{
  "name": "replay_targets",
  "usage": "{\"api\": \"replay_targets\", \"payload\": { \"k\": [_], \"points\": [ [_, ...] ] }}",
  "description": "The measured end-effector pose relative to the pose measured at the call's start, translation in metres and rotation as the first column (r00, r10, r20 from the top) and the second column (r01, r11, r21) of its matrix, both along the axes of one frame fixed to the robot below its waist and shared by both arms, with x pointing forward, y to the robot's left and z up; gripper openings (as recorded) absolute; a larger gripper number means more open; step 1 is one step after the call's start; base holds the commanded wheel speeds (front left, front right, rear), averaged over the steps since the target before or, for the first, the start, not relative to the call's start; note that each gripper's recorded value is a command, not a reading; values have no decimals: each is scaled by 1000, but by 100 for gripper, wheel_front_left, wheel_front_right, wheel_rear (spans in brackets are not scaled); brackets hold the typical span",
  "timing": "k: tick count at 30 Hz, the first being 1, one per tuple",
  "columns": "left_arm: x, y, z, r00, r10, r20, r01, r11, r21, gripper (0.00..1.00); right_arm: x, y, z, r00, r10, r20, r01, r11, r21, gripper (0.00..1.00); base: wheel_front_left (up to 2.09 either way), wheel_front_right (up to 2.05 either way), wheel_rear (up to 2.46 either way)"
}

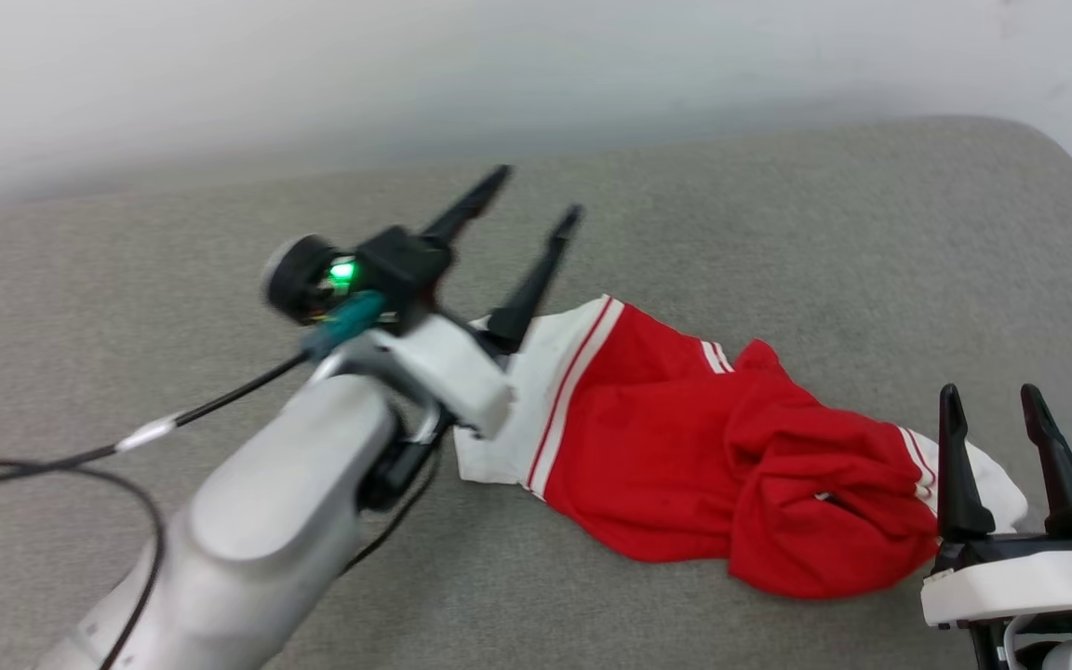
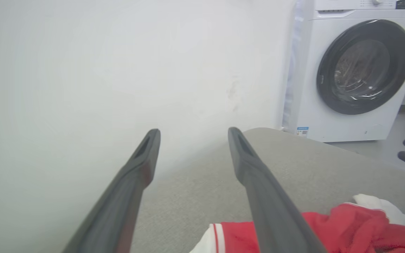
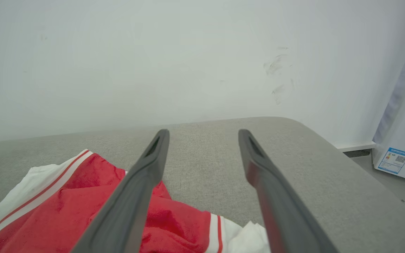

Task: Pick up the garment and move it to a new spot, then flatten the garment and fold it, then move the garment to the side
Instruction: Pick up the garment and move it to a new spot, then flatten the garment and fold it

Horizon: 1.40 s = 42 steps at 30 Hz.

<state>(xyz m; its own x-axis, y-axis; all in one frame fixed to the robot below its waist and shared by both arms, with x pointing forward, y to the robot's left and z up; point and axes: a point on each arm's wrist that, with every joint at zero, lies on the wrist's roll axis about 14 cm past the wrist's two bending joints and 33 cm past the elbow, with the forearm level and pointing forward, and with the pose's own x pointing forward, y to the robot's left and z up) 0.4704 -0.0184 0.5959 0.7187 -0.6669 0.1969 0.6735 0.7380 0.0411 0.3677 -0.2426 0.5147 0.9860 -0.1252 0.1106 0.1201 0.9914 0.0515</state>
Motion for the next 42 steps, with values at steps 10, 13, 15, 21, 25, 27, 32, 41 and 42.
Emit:
{"api": "replay_targets", "payload": {
  "k": [10, 13, 15, 21, 25, 27, 32, 41, 42],
  "points": [
    [-37, 163, 1, 897, 441, 12, -439, 895, -76, 100, 6, 35, 21, 992, 106, 67, -105, 994, -11, 100, 0, 0, 0],
    [-57, 168, -14, 888, 456, -67, -461, 877, -139, 100, 5, 37, 22, 991, 112, 68, -112, 994, -11, 100, 0, 0, 0],
    [-66, 172, -19, 878, 472, -83, -479, 864, -155, 100, 5, 37, 23, 991, 113, 72, -112, 994, -11, 100, 0, 0, 0],
    [-87, 168, -33, 861, 491, -130, -508, 839, -194, 100, 2, 36, 23, 991, 111, 74, -111, 994, -2, 100, 0, 0, 0],
    [-100, 163, -45, 869, 473, -146, -494, 851, -180, 100, -3, 34, 25, 991, 104, 81, -104, 995, -1, 100, 0, 0, 0],
    [-104, 160, -51, 871, 468, -150, -489, 857, -160, 100, -6, 33, 26, 992, 99, 84, -100, 995, 1, 100, 0, 0, 0],
    [-106, 153, -52, 883, 443, -154, -466, 867, -175, 100, -12, 30, 28, 992, 90, 92, -92, 996, 8, 100, 0, 0, 0],
    [-93, 146, -56, 898, 410, -159, -433, 888, -153, 100, -14, 27, 24, 994, 80, 78, -80, 997, 9, 100, 0, 0, 0],
    [-87, 142, -56, 908, 390, -154, -409, 904, -124, 100, -14, 26, 23, 994, 77, 74, -77, 997, 8, 100, 0, 0, 0]
  ]
}}
